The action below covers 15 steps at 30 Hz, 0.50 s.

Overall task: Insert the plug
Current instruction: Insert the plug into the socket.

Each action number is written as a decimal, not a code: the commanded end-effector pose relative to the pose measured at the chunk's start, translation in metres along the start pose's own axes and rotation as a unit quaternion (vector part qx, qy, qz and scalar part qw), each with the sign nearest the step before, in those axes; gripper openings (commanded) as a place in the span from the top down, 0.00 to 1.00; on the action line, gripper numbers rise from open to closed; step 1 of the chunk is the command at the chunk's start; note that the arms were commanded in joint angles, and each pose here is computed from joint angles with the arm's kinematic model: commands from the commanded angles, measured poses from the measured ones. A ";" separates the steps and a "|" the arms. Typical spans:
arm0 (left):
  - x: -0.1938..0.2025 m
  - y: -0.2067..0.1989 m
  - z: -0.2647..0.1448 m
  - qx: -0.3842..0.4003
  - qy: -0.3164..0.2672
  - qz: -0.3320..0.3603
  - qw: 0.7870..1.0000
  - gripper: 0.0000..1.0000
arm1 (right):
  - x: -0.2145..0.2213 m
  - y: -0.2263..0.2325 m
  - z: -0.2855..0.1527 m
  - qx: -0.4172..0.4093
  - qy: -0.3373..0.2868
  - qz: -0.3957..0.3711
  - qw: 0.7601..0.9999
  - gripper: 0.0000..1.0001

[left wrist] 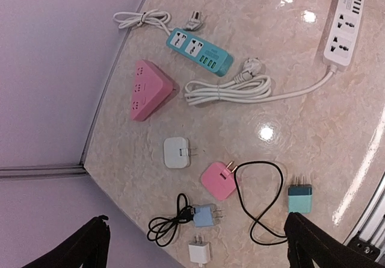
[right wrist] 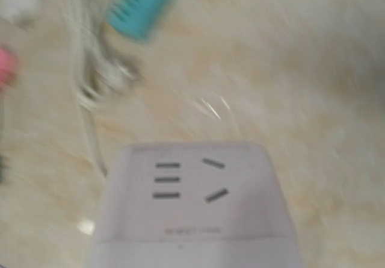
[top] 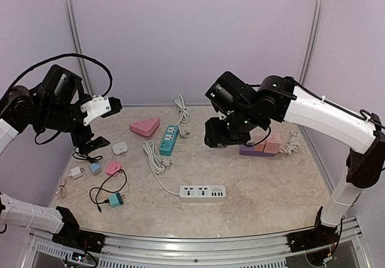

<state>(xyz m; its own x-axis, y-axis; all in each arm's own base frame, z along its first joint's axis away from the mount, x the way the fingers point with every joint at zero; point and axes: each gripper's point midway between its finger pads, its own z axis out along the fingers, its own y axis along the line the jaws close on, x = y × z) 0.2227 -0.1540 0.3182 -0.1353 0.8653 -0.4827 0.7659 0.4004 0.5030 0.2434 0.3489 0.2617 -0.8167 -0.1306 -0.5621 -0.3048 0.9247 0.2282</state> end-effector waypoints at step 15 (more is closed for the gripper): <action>0.094 -0.025 0.058 -0.023 0.094 -0.049 0.994 0.01 | 0.096 0.005 0.084 0.055 0.285 0.000 0.957 1.00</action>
<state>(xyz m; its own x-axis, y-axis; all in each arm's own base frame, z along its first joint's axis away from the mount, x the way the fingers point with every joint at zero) 0.2225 -0.0996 0.2184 -0.3214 0.8806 -0.3483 0.7415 0.4628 0.4857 0.2149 0.3592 0.1393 -0.9614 -0.2618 -0.0847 -0.2696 0.9578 0.0999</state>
